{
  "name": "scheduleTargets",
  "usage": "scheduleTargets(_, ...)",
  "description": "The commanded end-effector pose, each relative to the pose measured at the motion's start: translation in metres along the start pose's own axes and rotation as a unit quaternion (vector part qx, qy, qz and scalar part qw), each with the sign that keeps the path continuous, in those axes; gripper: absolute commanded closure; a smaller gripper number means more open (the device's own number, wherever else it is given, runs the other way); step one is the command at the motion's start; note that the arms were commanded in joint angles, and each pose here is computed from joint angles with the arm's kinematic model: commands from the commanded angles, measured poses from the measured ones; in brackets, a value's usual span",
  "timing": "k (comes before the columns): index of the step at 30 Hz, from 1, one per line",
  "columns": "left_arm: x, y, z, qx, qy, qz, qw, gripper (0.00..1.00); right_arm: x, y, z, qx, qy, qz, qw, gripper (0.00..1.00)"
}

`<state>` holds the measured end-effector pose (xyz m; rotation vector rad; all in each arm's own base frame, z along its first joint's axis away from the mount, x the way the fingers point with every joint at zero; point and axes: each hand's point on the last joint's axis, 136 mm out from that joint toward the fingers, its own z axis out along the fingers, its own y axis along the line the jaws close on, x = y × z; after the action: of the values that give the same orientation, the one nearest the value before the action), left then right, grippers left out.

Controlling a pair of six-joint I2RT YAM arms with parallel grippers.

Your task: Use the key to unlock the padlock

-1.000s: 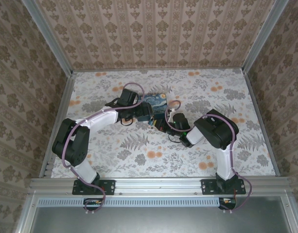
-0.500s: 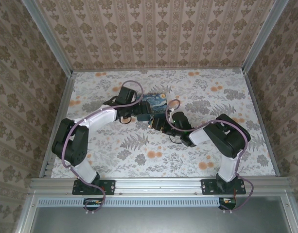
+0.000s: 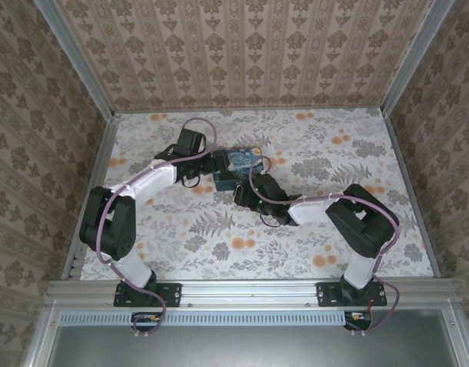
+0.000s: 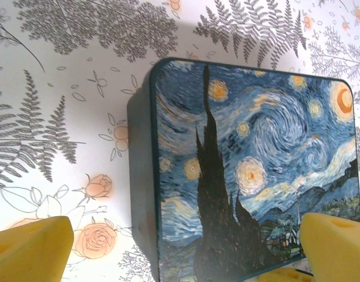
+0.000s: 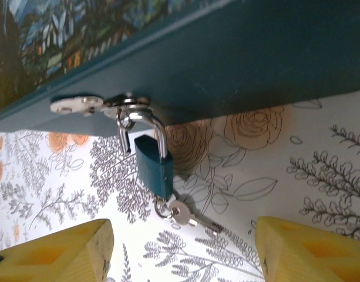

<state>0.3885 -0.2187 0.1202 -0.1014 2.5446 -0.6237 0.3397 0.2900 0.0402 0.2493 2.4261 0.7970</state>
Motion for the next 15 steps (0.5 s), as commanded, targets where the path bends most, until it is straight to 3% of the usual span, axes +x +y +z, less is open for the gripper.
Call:
scheduleTargets(1, -0.013, 0.005, -0.004, -0.006, -0.009, 0.003, 1.0, 0.0, 0.002, -0.009, 0.008, 0.04, 0.001, -0.016, 0.999, 0.34)
scheduleTargets(15, -0.01, 0.009, 0.004, -0.005, -0.003, -0.005, 1.0, 0.0, 0.006, 0.006, 0.03, 0.06, 0.02, -0.052, 0.997, 0.38)
